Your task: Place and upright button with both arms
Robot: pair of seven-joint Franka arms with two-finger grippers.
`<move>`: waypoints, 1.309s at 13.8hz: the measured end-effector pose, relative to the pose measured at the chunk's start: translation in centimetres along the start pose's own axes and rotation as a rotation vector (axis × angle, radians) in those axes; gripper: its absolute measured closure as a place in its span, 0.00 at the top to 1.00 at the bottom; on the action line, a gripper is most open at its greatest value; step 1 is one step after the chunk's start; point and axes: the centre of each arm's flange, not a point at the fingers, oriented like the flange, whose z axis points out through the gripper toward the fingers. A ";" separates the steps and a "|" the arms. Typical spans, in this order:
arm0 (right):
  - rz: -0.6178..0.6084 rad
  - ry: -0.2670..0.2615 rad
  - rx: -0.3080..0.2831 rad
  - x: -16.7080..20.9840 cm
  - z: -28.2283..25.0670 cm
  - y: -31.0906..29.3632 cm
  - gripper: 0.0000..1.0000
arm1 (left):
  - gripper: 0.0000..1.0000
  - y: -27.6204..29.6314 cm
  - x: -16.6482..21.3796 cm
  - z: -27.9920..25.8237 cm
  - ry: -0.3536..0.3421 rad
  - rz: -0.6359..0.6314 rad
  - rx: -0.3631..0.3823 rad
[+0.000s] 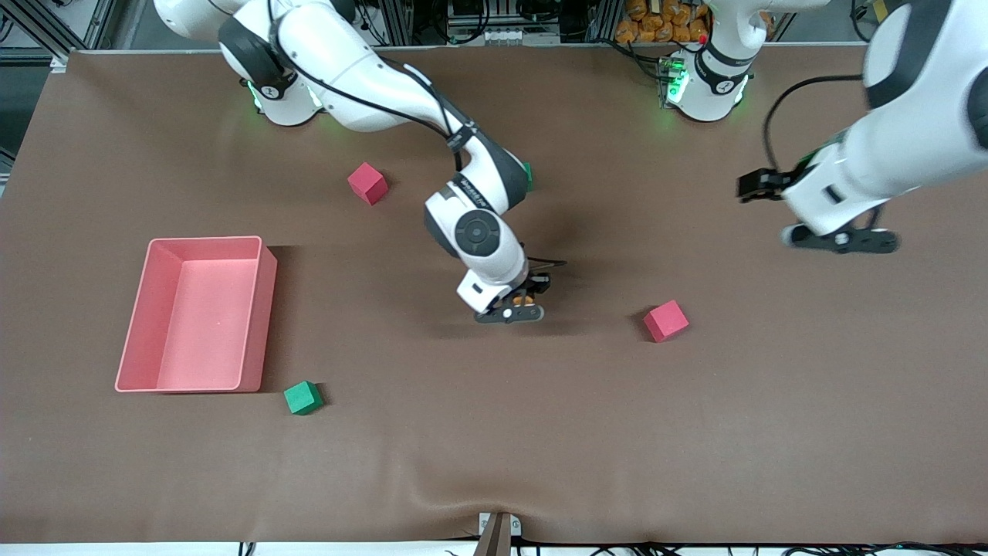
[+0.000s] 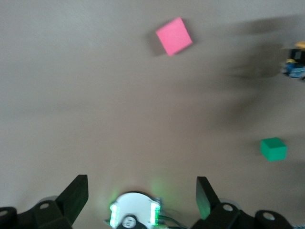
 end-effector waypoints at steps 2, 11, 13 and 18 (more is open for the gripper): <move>-0.004 -0.007 -0.007 -0.4 1.6 0.0 0.33 | 1.00 1.5 0.9 2.9 -0.069 -0.027 -0.025; 0.070 -0.022 -0.023 4.6 -5.7 3.1 0.96 | 1.00 6.0 5.7 10.0 -0.218 -0.005 -0.111; 0.122 -0.028 -0.023 7.6 -13.4 6.2 1.00 | 1.00 6.8 6.3 10.4 -0.206 -0.010 -0.114; 0.186 0.029 -0.006 12.3 -30.6 18.1 1.00 | 1.00 11.8 8.4 12.5 -0.162 0.010 -0.139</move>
